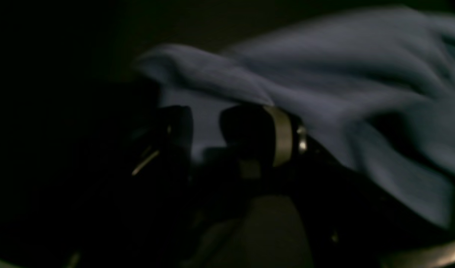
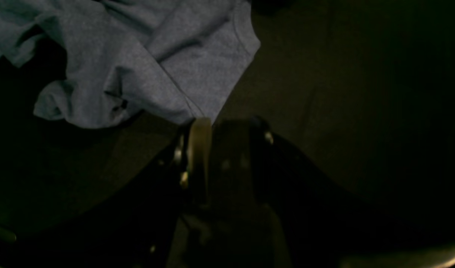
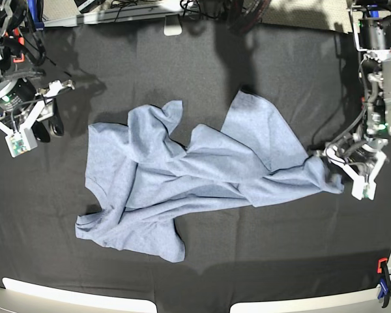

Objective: Layout the t-shirt on the table in an organized manner, then fold the t-shirt properly
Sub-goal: 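Release the sleeve with the left gripper and grasp the shirt edge again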

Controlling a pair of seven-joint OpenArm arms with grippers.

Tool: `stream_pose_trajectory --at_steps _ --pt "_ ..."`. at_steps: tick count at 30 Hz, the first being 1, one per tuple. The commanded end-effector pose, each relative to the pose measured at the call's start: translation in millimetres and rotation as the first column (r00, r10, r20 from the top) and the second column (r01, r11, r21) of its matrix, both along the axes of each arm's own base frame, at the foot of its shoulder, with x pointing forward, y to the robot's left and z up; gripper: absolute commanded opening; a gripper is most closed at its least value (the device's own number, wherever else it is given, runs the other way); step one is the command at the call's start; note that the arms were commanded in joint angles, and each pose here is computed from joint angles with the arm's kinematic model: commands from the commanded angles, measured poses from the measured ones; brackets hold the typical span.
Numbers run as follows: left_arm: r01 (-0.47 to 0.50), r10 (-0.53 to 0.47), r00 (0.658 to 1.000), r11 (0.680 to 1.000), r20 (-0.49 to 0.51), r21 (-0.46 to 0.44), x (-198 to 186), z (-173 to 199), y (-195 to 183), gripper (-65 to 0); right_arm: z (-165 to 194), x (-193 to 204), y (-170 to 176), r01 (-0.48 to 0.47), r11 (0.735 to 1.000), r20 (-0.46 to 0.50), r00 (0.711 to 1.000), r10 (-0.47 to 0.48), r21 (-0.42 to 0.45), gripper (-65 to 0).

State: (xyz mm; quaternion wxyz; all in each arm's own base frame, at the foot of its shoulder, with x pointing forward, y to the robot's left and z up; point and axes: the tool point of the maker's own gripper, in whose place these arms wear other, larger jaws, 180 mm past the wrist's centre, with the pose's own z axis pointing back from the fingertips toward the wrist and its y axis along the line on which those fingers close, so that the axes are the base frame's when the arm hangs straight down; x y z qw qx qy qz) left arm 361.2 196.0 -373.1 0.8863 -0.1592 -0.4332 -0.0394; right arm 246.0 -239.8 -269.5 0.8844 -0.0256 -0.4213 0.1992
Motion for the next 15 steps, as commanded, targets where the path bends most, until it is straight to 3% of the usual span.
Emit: stream_pose_trajectory --at_steps 1,11,15 --pt "0.02 -0.019 0.999 0.999 0.046 -0.035 3 15 -3 -38.4 11 5 0 -0.011 1.0 0.041 0.999 0.011 -0.005 -47.9" --pt "-0.002 0.006 1.0 0.99 0.025 -0.141 -71 8 -30 -38.4 17 9 6 -0.028 0.999 0.078 0.997 0.026 0.027 -47.9" --pt "0.0 -0.007 1.0 0.963 -0.022 -0.271 -108 2 -70 -38.4 19 9 13 -0.047 0.997 0.085 0.996 0.041 0.066 -47.9"
